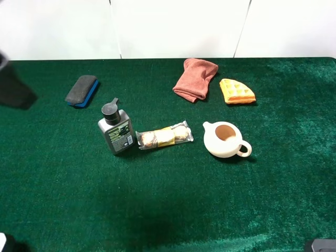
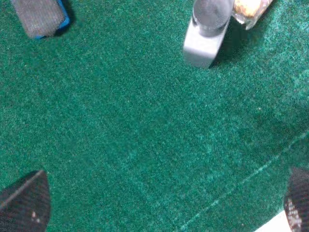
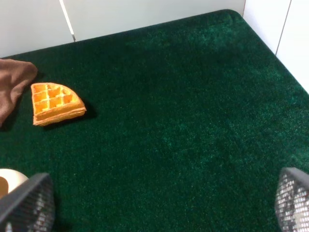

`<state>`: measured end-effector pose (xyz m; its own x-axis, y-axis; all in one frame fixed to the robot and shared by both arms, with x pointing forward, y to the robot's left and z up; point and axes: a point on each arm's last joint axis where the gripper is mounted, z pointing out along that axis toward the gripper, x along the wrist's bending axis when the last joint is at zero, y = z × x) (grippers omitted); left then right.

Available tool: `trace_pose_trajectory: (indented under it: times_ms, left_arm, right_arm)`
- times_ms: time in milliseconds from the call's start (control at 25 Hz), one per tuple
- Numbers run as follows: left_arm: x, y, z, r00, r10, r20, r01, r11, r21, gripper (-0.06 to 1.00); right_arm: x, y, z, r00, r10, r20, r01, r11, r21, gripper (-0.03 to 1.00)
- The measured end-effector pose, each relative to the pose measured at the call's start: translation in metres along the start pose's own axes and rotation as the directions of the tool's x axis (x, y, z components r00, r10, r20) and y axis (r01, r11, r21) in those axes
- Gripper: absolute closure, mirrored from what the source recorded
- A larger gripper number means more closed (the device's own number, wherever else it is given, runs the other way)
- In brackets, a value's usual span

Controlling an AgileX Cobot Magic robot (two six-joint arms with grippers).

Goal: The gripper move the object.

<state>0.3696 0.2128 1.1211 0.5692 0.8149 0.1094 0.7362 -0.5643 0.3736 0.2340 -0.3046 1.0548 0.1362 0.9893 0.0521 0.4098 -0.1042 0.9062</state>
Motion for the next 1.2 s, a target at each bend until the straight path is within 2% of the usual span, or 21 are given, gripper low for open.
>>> trace_pose_trajectory:
  times_ms: [320, 640, 840, 1040, 1200]
  left_arm:
    - [0.004, -0.051, -0.025, 1.000, -0.014, -0.002, 0.013, 0.989, -0.147, -0.05]
    - [0.006, -0.098, -0.020, 0.999, -0.049, -0.012, 0.046, 0.977, -0.211, -0.05]
    - [0.010, -0.122, -0.021, 0.984, -0.169, -0.055, 0.148, 0.952, -0.268, -0.05]
    - [0.010, -0.145, -0.025, 0.946, -0.311, -0.096, 0.262, 0.902, -0.342, -0.05]
    - [0.005, -0.160, -0.025, 0.913, -0.391, -0.116, 0.319, 0.862, -0.395, -0.05]
  right_arm:
    - [0.000, 0.000, 0.000, 1.000, 0.000, 0.000, 0.000, 1.000, 0.000, 0.27]
    - [0.000, 0.000, 0.000, 1.000, 0.000, 0.000, 0.000, 1.000, 0.000, 0.27]
    - [0.000, 0.000, 0.000, 1.000, 0.000, 0.000, 0.000, 1.000, 0.000, 0.27]
    - [0.000, 0.000, 0.000, 1.000, 0.000, 0.000, 0.000, 1.000, 0.000, 0.27]
    - [0.000, 0.000, 0.000, 1.000, 0.000, 0.000, 0.000, 1.000, 0.000, 0.27]
